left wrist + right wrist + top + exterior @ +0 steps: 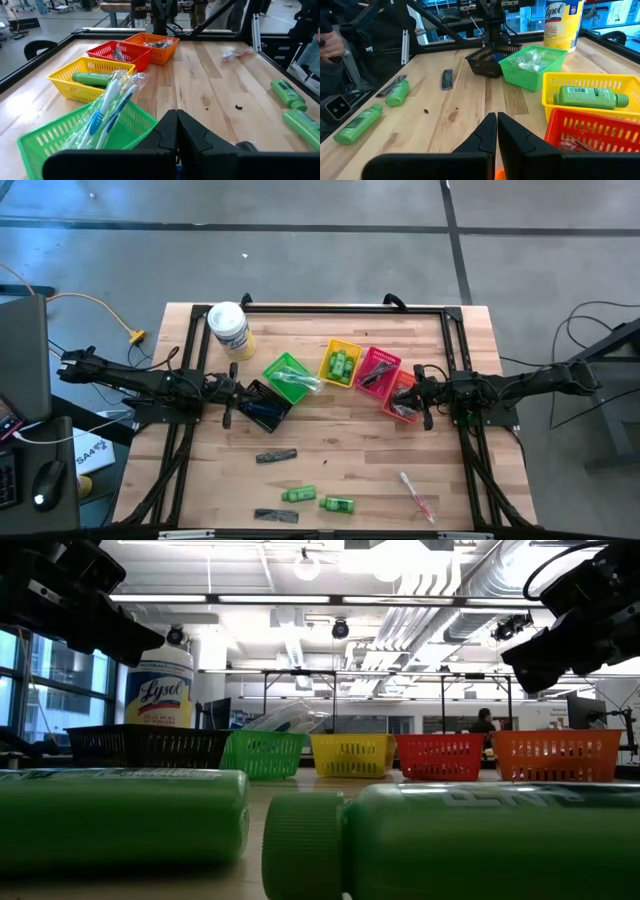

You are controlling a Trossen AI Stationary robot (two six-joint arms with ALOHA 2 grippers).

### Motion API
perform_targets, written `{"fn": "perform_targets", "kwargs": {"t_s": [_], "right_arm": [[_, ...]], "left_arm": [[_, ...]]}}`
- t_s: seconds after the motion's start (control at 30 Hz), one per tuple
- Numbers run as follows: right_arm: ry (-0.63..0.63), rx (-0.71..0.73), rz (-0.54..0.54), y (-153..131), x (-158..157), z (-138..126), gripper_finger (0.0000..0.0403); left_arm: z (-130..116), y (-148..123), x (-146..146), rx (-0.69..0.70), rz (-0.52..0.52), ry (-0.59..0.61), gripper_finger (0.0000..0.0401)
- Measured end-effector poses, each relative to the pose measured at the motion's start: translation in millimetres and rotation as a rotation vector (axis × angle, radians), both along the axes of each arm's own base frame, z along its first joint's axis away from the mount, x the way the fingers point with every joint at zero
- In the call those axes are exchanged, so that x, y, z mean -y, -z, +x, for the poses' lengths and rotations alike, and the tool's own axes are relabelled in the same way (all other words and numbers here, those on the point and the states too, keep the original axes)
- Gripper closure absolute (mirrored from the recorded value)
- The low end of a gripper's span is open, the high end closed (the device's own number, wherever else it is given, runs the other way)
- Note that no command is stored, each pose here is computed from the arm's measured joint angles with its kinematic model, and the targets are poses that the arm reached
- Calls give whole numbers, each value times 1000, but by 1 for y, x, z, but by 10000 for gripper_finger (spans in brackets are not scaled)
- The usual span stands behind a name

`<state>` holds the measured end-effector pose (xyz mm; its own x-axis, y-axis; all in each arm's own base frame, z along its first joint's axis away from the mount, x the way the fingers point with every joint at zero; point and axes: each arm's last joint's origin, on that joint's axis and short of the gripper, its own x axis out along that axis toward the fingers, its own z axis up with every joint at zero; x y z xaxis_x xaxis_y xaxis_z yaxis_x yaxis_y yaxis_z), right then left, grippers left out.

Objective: Pick & Place Travel size toiletries
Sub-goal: Put the black comb into the red bin

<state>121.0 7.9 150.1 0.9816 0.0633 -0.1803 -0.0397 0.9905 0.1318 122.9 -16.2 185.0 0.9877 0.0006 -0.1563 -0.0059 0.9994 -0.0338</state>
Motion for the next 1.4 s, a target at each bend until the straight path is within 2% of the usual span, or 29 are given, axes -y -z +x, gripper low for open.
{"fn": "perform_targets", "kwargs": {"t_s": [0.13,0.27,0.33,0.47,0.73,1.13,1.27,1.4], "right_arm": [[0,3,3,0,0,0,396],[-6,67,21,-8,-1,2,397],[-6,32,-6,-9,-5,6,398],[74,-3,-39,-18,-10,17,399],[-3,-101,-70,-25,-31,42,399],[-2,-189,-109,-26,-46,68,399],[3,-205,-92,-24,-46,69,399],[5,-195,-82,-24,-46,70,399]], "left_arm": [[0,0,0,0,4,1,401],[0,0,0,-3,29,5,401],[0,2,0,-20,31,5,401],[-1,7,0,-68,4,-1,401],[-2,8,0,-81,-1,-3,401],[-3,12,0,-122,17,8,401],[-3,15,4,-159,-17,74,401],[-1,13,16,-185,-3,154,401]]}}
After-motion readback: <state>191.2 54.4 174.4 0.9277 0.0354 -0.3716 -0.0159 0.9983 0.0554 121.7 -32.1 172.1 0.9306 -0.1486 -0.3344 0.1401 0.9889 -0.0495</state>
